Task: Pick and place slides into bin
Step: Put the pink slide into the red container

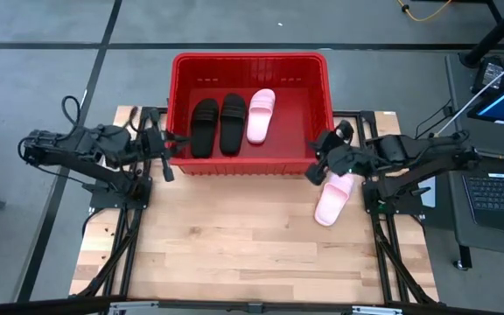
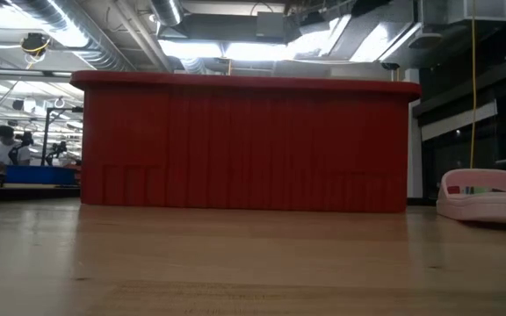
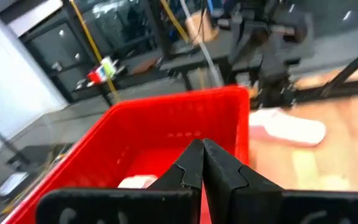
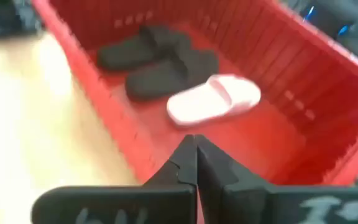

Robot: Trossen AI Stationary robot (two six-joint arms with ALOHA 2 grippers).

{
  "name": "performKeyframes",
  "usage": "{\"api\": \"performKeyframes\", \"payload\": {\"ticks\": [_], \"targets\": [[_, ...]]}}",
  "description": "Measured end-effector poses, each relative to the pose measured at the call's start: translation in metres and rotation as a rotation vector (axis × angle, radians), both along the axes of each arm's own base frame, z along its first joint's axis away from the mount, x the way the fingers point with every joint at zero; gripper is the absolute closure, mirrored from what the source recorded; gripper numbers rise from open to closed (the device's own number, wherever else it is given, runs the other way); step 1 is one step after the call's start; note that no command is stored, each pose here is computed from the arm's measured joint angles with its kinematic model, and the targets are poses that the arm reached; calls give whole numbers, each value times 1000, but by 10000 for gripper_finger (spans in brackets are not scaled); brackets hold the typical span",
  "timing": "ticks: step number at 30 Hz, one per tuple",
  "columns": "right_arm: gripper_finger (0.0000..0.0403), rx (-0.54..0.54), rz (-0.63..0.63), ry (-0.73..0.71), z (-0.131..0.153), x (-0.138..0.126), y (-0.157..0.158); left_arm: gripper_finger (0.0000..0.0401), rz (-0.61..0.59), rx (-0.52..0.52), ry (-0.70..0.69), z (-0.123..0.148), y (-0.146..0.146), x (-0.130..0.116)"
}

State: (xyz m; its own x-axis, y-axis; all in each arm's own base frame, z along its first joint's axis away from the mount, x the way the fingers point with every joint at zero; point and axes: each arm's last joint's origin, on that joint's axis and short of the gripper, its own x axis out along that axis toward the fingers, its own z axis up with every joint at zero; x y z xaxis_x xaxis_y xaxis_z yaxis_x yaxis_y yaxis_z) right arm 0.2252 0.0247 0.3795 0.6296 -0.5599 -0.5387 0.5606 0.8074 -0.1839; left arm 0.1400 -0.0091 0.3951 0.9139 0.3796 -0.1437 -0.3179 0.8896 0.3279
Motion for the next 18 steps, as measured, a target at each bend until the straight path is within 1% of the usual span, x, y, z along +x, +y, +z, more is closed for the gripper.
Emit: {"api": "performKeyframes", "payload": {"ticks": [2, 5, 9, 11, 13, 18], "targets": [[401, 32, -9, 51, 7, -2, 8, 399, -21, -13, -28, 1, 3, -3], [401, 91, -31, 141, 15, -6, 21, 399, -15, -36, -38, 1, 5, -6], [402, 261, -38, 279, 20, -6, 43, 398, -13, -38, -35, 1, 6, -8], [402, 339, -37, 288, 22, -2, 56, 399, -14, -37, -33, 1, 6, -7], [402, 369, -7, 300, 20, 1, 68, 399, -14, -37, -31, 1, 6, -7], [402, 450, -62, 316, 8, -1, 88, 399, -15, -25, -8, -1, 6, -8]]}}
